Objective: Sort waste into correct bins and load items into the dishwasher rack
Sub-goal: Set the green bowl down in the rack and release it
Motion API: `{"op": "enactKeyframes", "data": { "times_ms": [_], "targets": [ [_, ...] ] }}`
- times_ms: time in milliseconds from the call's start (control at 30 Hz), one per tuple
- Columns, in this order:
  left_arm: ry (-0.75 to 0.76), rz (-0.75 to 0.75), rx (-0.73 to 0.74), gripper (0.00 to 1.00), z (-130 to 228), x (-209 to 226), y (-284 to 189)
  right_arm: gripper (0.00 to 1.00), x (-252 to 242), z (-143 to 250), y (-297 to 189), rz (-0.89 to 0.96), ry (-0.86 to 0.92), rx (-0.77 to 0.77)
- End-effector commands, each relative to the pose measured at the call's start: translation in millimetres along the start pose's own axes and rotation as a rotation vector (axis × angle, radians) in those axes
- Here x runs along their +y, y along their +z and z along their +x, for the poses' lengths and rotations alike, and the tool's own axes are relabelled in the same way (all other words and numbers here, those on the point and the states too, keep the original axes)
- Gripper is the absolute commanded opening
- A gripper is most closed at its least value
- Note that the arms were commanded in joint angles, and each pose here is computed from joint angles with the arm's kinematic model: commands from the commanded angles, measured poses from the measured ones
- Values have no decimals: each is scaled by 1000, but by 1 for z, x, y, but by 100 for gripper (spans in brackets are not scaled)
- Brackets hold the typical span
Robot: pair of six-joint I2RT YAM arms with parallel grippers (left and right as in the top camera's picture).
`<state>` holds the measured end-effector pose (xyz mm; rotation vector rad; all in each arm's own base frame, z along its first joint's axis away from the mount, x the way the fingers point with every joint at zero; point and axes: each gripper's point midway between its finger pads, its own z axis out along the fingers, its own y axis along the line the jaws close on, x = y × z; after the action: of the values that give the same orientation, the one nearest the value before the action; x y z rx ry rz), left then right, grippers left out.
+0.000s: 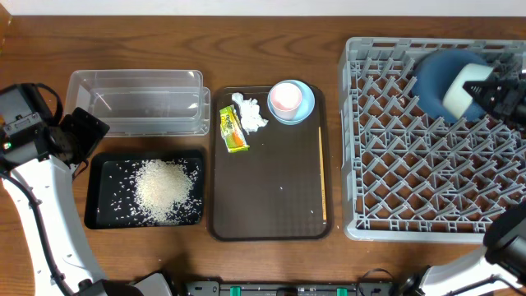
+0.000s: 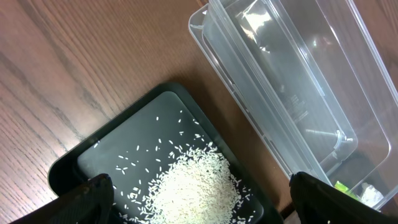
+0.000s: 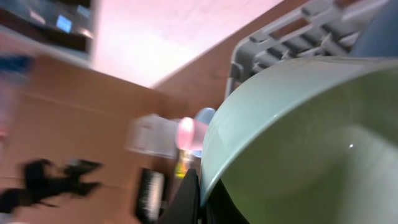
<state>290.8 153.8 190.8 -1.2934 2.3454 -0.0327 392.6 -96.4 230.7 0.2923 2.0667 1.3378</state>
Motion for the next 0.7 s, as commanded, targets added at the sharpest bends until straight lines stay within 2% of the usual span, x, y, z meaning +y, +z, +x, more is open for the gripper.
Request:
{"op": "enactKeyframes", "data": {
  "times_ms": [0,167,367,667],
  "targets": [
    [-10,-11,6,93,1,3,3,1,7,-6,-14,-204,70,-89],
    [-10,-11,6,93,1,3,3,1,-30,5,-29,-179,200,-130],
    [-10,-11,6,93,1,3,3,2,-61,19,-44,-79,271,-142],
    [-10,-11,6,93,1,3,3,7,-74,33,-48,-5,337,-112]
  ]
}}
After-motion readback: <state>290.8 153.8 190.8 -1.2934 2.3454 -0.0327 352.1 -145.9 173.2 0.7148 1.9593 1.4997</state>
